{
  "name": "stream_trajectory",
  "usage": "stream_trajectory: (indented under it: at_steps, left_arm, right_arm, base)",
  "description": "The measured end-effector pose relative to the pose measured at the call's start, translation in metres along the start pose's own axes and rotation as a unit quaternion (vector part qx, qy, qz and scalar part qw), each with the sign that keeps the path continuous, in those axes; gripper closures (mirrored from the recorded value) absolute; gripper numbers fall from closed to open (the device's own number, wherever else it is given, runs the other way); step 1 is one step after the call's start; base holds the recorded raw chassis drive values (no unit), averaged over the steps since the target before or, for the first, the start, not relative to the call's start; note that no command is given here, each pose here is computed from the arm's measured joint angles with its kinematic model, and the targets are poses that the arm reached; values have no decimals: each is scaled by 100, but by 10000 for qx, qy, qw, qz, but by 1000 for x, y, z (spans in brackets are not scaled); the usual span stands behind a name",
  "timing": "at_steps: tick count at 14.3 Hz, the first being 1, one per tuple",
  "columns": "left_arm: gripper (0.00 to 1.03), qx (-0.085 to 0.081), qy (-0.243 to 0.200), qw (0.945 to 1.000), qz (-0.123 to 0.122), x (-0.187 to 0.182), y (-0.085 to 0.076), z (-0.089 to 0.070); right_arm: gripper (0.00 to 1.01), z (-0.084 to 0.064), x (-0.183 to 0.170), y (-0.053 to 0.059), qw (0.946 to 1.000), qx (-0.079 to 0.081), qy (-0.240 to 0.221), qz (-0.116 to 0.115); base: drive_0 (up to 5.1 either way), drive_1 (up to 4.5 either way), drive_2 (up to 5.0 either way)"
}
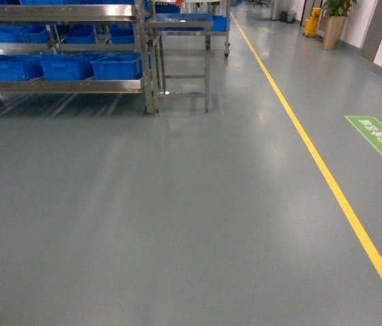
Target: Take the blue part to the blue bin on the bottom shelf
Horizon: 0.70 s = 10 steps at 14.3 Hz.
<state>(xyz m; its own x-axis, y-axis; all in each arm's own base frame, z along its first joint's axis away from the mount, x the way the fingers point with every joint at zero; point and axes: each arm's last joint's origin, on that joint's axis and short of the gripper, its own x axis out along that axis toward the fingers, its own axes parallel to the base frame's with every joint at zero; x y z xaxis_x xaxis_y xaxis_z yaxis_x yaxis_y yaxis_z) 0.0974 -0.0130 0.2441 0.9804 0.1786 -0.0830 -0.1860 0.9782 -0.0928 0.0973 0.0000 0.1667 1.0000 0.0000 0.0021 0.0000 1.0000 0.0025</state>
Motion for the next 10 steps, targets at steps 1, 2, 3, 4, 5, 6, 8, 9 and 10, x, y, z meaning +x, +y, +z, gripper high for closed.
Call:
stream_trajectory:
  at_steps: [1,2,3,4,5,6,8,9,10]
  left_arm:
    - [60,1,3,10000,2,0,0,0]
    - [60,0,0,10000,4,0,0,0]
    - [60,1,2,10000,2,0,0,0]
    - [60,8,17,10000,4,0,0,0]
    - [60,0,0,10000,2,0,0,0]
    - [60,5,12,10000,3,0,0,0]
    - [60,-3,-7,10000,3,0,0,0]
    - [60,7,15,10000,8,0,0,0]
    - [60,4,8,10000,3,0,0,0]
  right_arm:
    - [3,0,0,0,10000,0,2,0]
    - [3,0,0,0,10000,0,-11,0]
    - [3,0,0,0,10000,0,0,0]
    - [3,0,0,0,10000,0,-6,0]
    - [3,0,0,0,10000,0,0,0]
    - [3,0,0,0,10000,0,-2,0]
    - [3,0,0,0,10000,0,-2,0]
    - [3,0,0,0,10000,0,2,0]
    - [3,0,0,0,10000,0,-10,0]
  base:
    - [10,426,-405]
    - [10,426,-405]
    - [10,426,-405]
    - [10,426,-405]
    - [10,426,-405]
    - [5,420,-410]
    - [5,420,-410]
    - [5,420,-410]
    - [-6,409,-421]
